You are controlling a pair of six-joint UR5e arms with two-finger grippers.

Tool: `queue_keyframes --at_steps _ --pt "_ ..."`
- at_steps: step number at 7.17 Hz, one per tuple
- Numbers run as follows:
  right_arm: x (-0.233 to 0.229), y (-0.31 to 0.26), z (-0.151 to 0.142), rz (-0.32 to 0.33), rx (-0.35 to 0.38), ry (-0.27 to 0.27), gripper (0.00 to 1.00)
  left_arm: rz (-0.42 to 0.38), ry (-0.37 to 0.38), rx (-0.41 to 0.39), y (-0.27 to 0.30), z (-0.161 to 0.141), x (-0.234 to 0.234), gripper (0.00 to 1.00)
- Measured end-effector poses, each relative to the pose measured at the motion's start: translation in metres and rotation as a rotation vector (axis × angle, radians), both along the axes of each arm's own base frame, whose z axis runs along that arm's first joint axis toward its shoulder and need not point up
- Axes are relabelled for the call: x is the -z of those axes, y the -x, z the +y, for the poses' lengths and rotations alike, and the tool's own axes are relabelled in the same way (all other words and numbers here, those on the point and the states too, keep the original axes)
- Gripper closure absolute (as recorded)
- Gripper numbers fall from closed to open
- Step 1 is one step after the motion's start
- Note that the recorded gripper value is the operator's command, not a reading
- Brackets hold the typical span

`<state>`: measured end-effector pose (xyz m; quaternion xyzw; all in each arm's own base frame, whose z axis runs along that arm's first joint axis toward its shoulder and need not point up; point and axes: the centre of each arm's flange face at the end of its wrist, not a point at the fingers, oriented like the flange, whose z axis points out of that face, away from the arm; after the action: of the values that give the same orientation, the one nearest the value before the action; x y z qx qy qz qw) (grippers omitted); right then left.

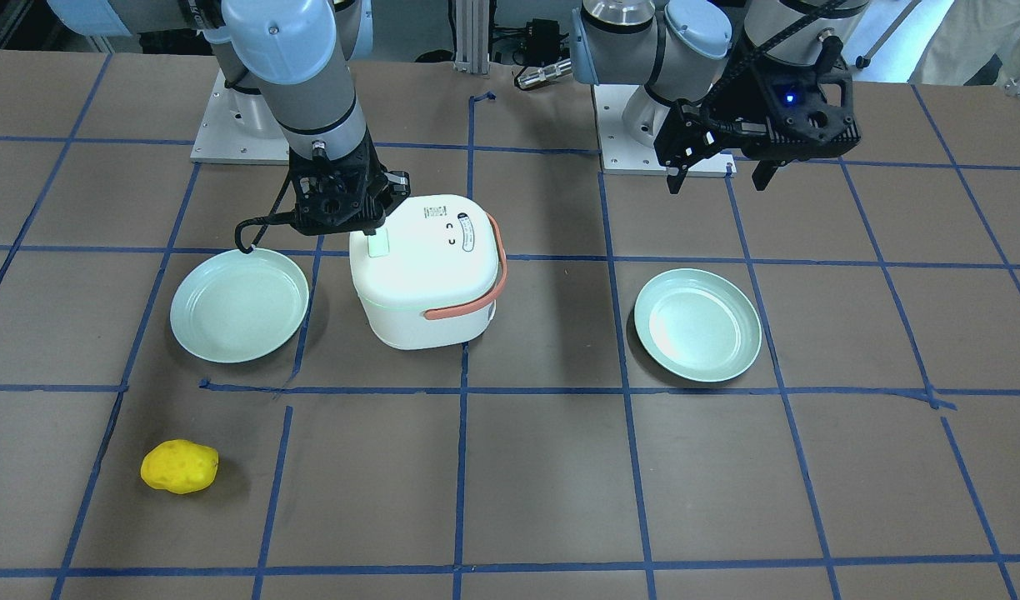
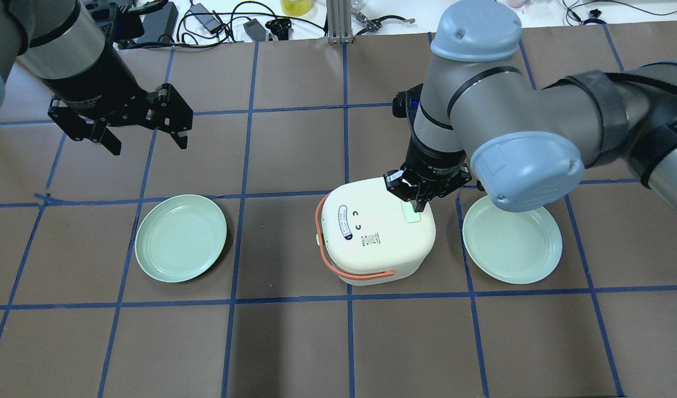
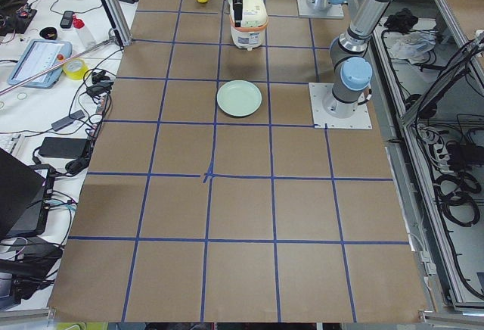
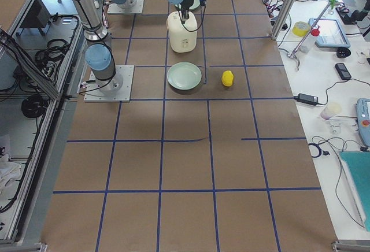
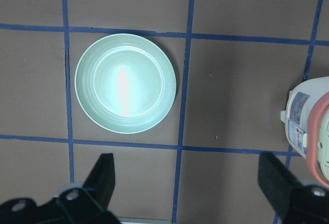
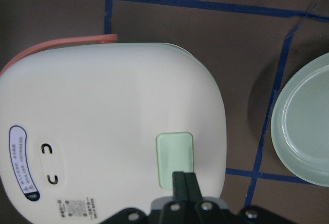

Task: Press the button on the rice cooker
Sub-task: 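Press the green button on the rice cooker lid with the right gripper, then lift the right gripper away as the rice cooker lid pops open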

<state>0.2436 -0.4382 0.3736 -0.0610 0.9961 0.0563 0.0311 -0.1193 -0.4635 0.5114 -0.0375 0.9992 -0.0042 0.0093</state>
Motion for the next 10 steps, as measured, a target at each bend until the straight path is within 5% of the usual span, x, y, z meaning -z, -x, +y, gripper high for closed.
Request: queue_keyframes --at_steps 4,5,6,10 --pt "0.018 -0.009 0.002 -0.002 -0.024 0.003 0.87 0.0 0.0 -0.001 0.0 0.0 0.0 0.0" --pt "0.02 -0.011 0.002 0.0 -0.028 0.007 0.5 0.0 0.0 0.0 0.0 0.0 0.0 0.0" --pt "0.019 -0.013 0.001 0.0 -0.026 0.013 0.01 0.0 0.0 0.0 0.0 0.0 0.0 0.0" --pt "-0.056 0.008 -0.026 -0.002 0.045 0.061 0.0 0.0 0.0 0.0 0.0 0.0 0.0 0.0"
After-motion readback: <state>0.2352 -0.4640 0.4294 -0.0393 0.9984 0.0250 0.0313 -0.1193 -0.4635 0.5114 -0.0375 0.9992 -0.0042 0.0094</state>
